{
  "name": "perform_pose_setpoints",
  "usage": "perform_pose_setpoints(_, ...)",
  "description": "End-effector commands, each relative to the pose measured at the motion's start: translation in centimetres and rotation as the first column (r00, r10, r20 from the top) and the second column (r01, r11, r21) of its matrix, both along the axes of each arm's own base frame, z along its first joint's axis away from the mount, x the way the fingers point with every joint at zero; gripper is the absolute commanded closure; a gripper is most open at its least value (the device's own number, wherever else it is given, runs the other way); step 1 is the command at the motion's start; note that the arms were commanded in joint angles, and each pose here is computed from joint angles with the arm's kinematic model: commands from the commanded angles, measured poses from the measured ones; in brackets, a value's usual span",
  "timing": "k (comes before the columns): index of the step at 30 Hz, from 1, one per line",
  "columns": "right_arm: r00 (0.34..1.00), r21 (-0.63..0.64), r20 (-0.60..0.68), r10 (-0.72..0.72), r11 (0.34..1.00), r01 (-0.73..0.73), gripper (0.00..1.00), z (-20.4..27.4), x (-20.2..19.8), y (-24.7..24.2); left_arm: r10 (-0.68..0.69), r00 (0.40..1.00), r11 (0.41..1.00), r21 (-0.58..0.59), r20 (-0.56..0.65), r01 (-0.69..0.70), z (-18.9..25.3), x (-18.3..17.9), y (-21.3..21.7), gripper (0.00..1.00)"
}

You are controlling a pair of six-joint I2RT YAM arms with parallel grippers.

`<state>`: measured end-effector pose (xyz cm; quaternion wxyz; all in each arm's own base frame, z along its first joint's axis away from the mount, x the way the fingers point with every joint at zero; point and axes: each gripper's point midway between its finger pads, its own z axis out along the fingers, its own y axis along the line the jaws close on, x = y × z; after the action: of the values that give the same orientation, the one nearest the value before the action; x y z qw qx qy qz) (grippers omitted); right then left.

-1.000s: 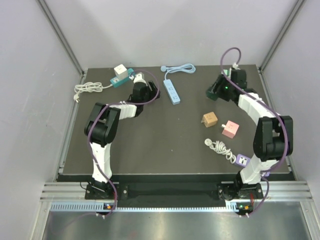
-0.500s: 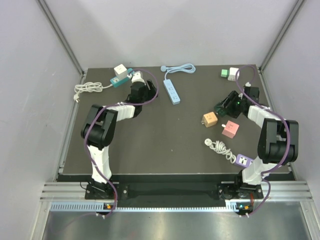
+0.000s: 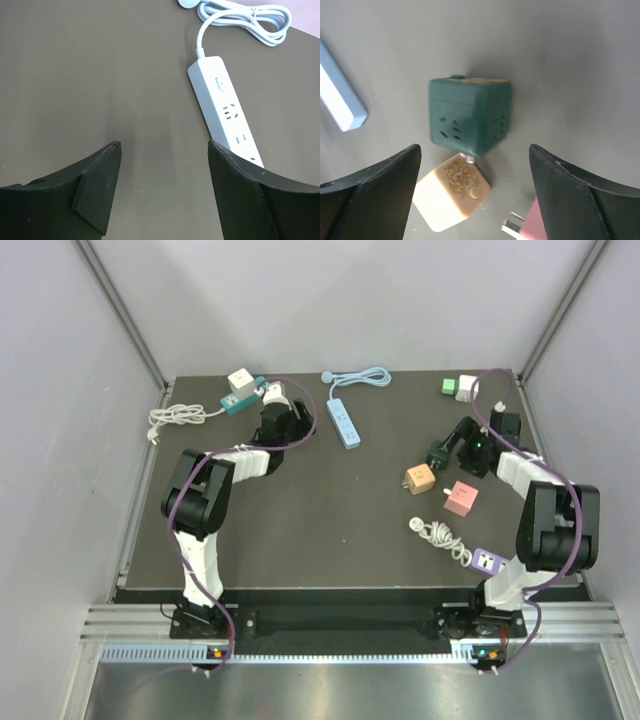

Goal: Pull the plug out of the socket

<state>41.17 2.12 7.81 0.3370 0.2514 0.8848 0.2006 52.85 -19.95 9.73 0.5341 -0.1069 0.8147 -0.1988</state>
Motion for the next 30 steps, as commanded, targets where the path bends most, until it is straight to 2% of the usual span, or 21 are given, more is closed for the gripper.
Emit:
perform_pose_setpoints(1, 0.988, -0.123, 0.151, -0.035, 0.991, 0.054, 0.12, 5.8, 1.8, -1.8, 0.006, 0.996, 1.0, -0.012, 0.084, -0.005, 3.8, 0.4, 0.0, 0.25)
perform_pose_setpoints(3, 0.979, -0.214, 0.199, -0.044, 0.973, 0.087, 0.08, 7.7, 2.3, -1.6, 0.007, 0.996, 1.0, -0.009, 0.088, -0.006, 3.9, 0.4, 0.1, 0.25)
perform_pose_setpoints(5, 0.952, -0.259, 0.305, -0.025, 0.96, 0.109, 0.05, 11.2, 3.8, -0.9, 0.015, 0.996, 1.0, 0.007, 0.084, -0.015, 4.1, 0.6, 0.4, 0.22)
perform_pose_setpoints(6, 0.938, -0.277, 0.344, 0.036, 0.959, 0.065, 0.02, 12.3, 4.4, 2.4, 0.022, 0.997, 1.0, 0.019, 0.078, -0.024, 4.2, 0.8, 0.7, 0.21)
perform_pose_setpoints(8, 0.883, -0.279, 0.46, 0.088, 0.959, 0.049, 0.0, 15.2, 6.9, 5.4, 0.043, 0.996, 0.999, 0.019, 0.078, -0.045, 6.0, 2.1, 1.6, 0.17)
perform_pose_setpoints(9, 0.848, -0.27, 0.514, 0.13, 0.963, 0.015, 0.0, 17.2, 7.8, 8.2, 0.043, 0.999, 0.998, 0.035, 0.027, -0.044, 5.3, 2.1, 2.2, 0.16)
perform_pose_setpoints(10, 0.849, -0.26, 0.508, 0.144, 0.966, -0.008, 0.0, 16.0, 9.2, 9.7, 0.046, 0.999, 0.998, 0.041, 0.007, -0.047, 5.5, 2.4, 2.6, 0.16)
perform_pose_setpoints(11, 0.827, -0.245, 0.541, 0.153, 0.969, -0.019, 0.0, 16.8, 10.3, 11.0, 0.069, 0.997, 0.996, 0.047, 0.033, -0.07, 7.6, 3.8, 3.6, 0.16)
perform_pose_setpoints(13, 0.807, -0.227, 0.556, 0.198, 0.971, -0.082, 0.0, 16.8, 12.4, 14.8, 0.118, 0.993, 0.987, 0.11, -0.028, -0.115, 6.7, 4.2, 5.4, 0.15)
perform_pose_setpoints(14, 0.799, -0.222, 0.563, 0.212, 0.97, -0.101, 0.0, 16.7, 12.9, 15.9, 0.17, 0.986, 0.977, 0.131, 0.005, -0.169, 8.4, 5.3, 6.8, 0.15)
perform_pose_setpoints(15, 0.763, -0.206, 0.603, 0.233, 0.969, -0.133, 0.0, 17.6, 13.2, 17.9, 0.188, 0.982, 0.972, 0.146, -0.011, -0.184, 8.0, 5.7, 7.5, 0.14)
perform_pose_setpoints(16, 0.755, -0.208, 0.607, 0.25, 0.966, -0.152, 0.0, 16.5, 13.5, 18.9, 0.204, 0.978, 0.967, 0.162, -0.039, -0.195, 7.7, 5.7, 8.3, 0.14)
perform_pose_setpoints(18, 0.727, -0.211, 0.625, 0.285, 0.958, -0.194, 0.0, 15.9, 13.3, 21.0, 0.251, 0.968, 0.957, 0.153, -0.015, -0.245, 9.3, 6.9, 10.3, 0.12)
perform_pose_setpoints(22, 0.711, -0.184, 0.627, 0.317, 0.948, -0.26, 0.0, 13.3, 13.8, 23.5, 0.386, 0.922, 0.902, 0.211, -0.008, -0.376, 9.0, 8.7, 13.8, 0.01)
perform_pose_setpoints(23, 0.703, -0.175, 0.628, 0.332, 0.941, -0.288, 0.0, 13.1, 13.6, 24.3, 0.403, 0.915, 0.895, 0.204, 0.014, -0.397, 10.4, 9.4, 14.4, 0.01)
perform_pose_setpoints(27, 0.685, -0.195, 0.631, 0.363, 0.929, -0.313, 0.0, 12.5, 13.2, 25.1, 0.41, 0.912, 0.886, 0.239, 0.0, -0.398, 9.1, 11.4, 14.8, 0.01)
perform_pose_setpoints(28, 0.683, -0.199, 0.633, 0.365, 0.929, -0.311, 0.0, 12.6, 13.1, 25.0, 0.441, 0.897, 0.87, 0.234, 0.021, -0.434, 10.2, 11.8, 15.3, 0.01)
perform_pose_setpoints(30, 0.686, -0.206, 0.63, 0.365, 0.93, -0.305, 0.0, 12.3, 12.9, 24.7, 0.516, 0.856, 0.828, 0.27, -0.019, -0.492, 8.2, 11.5, 16.7, 0.01)
